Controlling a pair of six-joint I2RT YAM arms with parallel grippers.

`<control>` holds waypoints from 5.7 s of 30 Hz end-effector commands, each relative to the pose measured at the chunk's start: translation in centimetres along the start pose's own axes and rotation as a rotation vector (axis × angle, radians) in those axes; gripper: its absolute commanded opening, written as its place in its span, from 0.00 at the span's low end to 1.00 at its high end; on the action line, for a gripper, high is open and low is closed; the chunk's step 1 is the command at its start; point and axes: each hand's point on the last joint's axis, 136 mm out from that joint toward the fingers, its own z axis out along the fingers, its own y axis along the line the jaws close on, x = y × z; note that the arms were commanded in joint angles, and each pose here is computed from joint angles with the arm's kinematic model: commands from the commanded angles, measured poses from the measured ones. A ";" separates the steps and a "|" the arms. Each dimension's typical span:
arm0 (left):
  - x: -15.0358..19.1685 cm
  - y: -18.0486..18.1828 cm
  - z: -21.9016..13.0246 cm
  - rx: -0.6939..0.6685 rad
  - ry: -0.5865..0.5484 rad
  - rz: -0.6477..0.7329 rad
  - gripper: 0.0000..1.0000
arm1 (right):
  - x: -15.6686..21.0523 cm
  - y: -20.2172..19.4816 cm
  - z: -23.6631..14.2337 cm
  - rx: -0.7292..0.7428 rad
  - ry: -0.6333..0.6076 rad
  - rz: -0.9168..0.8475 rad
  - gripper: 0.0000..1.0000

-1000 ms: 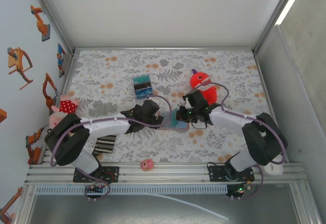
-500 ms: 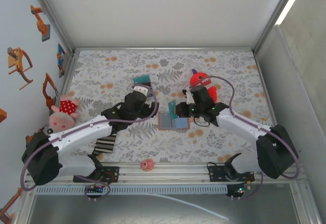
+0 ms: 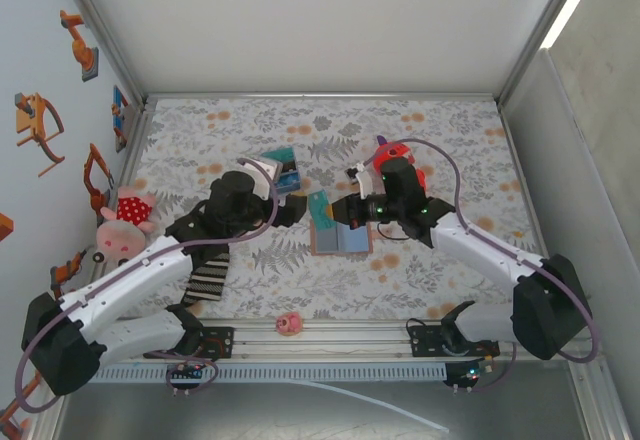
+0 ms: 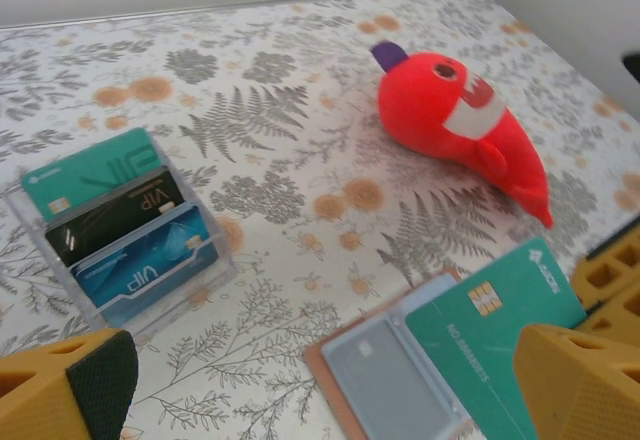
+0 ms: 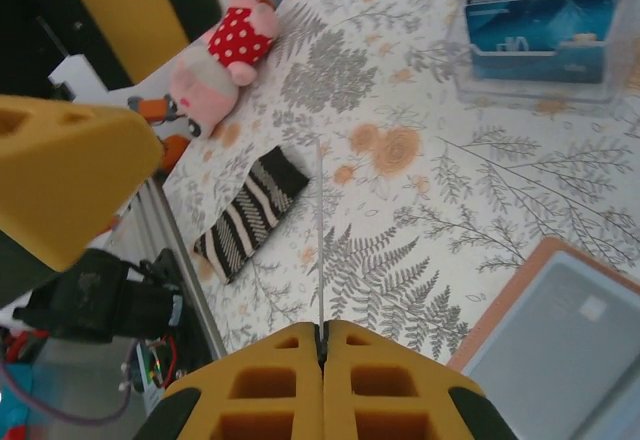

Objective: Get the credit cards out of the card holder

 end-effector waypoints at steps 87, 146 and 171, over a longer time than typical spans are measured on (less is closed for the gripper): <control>-6.2 -3.3 -4.9 0.413 -0.266 -0.246 0.39 | -7.9 8.7 -0.8 -0.356 -0.279 -0.212 0.01; -3.4 -2.8 -0.8 0.473 0.192 0.392 0.00 | -2.8 6.5 -2.5 -0.061 0.004 -0.382 0.45; -5.1 11.8 9.3 0.217 0.158 0.608 0.00 | -6.3 0.6 -8.0 0.424 -0.272 -0.254 0.74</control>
